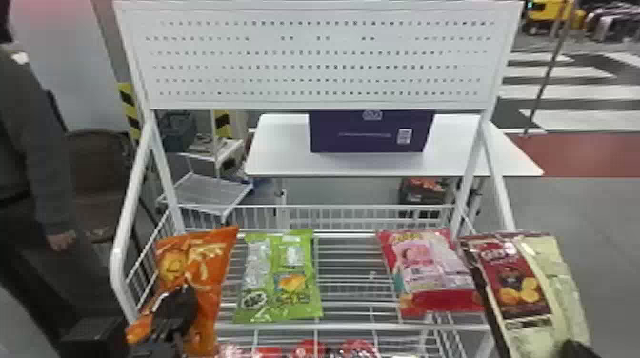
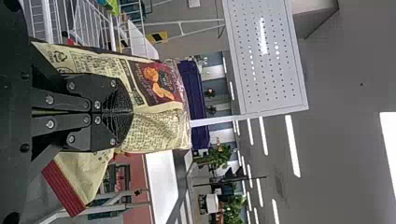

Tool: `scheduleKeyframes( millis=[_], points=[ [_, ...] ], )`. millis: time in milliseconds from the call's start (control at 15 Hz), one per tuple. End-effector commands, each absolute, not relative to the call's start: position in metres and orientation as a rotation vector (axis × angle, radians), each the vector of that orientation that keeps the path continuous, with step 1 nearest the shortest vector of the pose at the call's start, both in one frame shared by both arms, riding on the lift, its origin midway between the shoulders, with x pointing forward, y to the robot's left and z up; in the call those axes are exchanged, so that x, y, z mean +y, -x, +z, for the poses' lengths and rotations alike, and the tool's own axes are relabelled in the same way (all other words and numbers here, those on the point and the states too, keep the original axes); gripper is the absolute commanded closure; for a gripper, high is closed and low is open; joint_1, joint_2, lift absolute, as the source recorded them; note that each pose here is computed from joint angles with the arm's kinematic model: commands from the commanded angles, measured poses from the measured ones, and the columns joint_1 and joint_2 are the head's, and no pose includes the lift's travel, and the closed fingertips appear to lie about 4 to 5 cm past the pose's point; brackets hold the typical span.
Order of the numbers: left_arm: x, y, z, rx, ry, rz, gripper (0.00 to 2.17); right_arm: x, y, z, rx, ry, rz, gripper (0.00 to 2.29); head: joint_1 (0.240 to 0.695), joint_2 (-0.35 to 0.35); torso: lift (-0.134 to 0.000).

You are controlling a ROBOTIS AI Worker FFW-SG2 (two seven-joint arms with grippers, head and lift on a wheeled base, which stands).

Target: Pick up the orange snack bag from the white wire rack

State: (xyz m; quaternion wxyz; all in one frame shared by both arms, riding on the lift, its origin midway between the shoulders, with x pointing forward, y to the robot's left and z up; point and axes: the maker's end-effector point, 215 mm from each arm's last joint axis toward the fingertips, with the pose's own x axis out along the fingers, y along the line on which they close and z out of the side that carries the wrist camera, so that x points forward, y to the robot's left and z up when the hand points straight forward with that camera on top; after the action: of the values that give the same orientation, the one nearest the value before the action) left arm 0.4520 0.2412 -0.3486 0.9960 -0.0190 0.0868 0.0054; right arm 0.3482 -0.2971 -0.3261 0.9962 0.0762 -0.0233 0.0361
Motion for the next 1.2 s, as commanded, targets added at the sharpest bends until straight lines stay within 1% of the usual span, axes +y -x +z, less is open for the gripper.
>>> scheduleKeyframes(
  millis=[0,67,267,400,1133],
  points=[
    [0.250,-0.417,-0.338,0.129,0.043,0.016,2.14,-0.297,-0.348,-0.326,-0.047,-0.154,0.073,2.26,0.499,0.000,0.000],
    [0.256,-0.405,-0.338,0.118,0.052,0.026,2.14,-0.297,-0.348,-0.326,-0.047,-0.154,0.073,2.26,0.499,0.000,0.000],
    [0.260,-0.379,-0.318,0.027,0.082,0.033,2.14,-0.297,-0.348,-0.326,-0.047,-0.153,0.074,2.26,0.499,0.000,0.000],
    [0.259,-0.370,-0.316,0.011,0.091,0.031,2.14,-0.297,-0.347,-0.327,-0.044,-0.153,0.073,2.26,0.499,0.000,0.000],
    [0.257,-0.369,-0.316,0.013,0.087,0.022,2.14,-0.298,-0.344,-0.324,-0.044,-0.149,0.075,2.26,0.499,0.000,0.000]
  ],
)
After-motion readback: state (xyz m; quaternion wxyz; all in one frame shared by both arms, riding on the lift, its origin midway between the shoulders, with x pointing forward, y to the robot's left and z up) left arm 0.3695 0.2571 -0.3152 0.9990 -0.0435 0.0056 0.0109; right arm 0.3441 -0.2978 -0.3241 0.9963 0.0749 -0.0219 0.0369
